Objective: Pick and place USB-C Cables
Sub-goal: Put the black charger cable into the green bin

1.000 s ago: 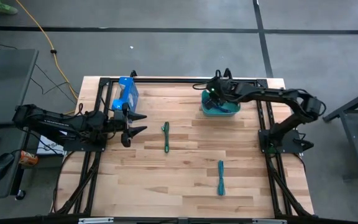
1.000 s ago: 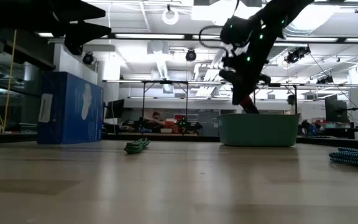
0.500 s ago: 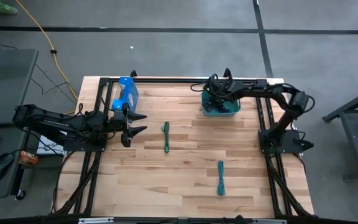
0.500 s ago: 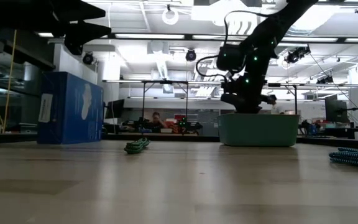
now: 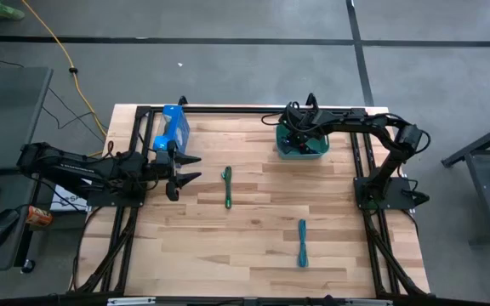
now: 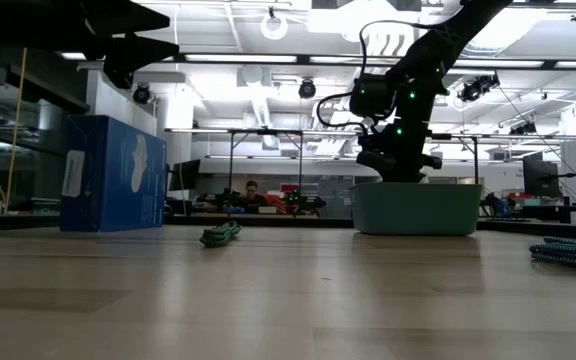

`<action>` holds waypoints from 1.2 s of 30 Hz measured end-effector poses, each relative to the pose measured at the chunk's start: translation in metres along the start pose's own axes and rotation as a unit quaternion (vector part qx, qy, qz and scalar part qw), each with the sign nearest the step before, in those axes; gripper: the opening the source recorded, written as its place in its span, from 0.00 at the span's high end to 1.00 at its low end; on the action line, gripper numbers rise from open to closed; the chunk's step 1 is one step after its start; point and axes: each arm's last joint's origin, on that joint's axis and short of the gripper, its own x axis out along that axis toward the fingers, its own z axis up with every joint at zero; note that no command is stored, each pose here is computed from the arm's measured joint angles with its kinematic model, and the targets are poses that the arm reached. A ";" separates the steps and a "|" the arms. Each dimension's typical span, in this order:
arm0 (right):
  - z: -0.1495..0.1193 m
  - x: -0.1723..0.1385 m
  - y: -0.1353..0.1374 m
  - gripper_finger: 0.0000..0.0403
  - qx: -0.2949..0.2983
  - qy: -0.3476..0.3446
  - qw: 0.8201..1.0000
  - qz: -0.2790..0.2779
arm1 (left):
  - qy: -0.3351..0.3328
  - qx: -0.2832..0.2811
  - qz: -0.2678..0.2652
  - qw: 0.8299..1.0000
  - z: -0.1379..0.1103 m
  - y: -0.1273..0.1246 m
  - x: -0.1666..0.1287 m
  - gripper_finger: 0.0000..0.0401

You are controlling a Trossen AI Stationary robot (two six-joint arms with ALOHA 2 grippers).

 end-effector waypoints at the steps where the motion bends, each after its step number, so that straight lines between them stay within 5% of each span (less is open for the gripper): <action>1: 0.000 0.000 0.000 0.89 0.000 0.000 1.000 0.000 | 0.000 0.000 0.000 1.000 0.000 0.000 0.000 0.45; 21: -0.002 0.004 0.002 0.88 0.062 0.019 0.998 0.017 | 0.000 0.000 0.000 1.000 0.000 0.000 0.000 0.45; 36: -0.004 0.016 0.004 0.68 0.057 0.028 0.998 0.002 | 0.002 0.000 0.000 1.000 0.000 0.000 0.000 0.46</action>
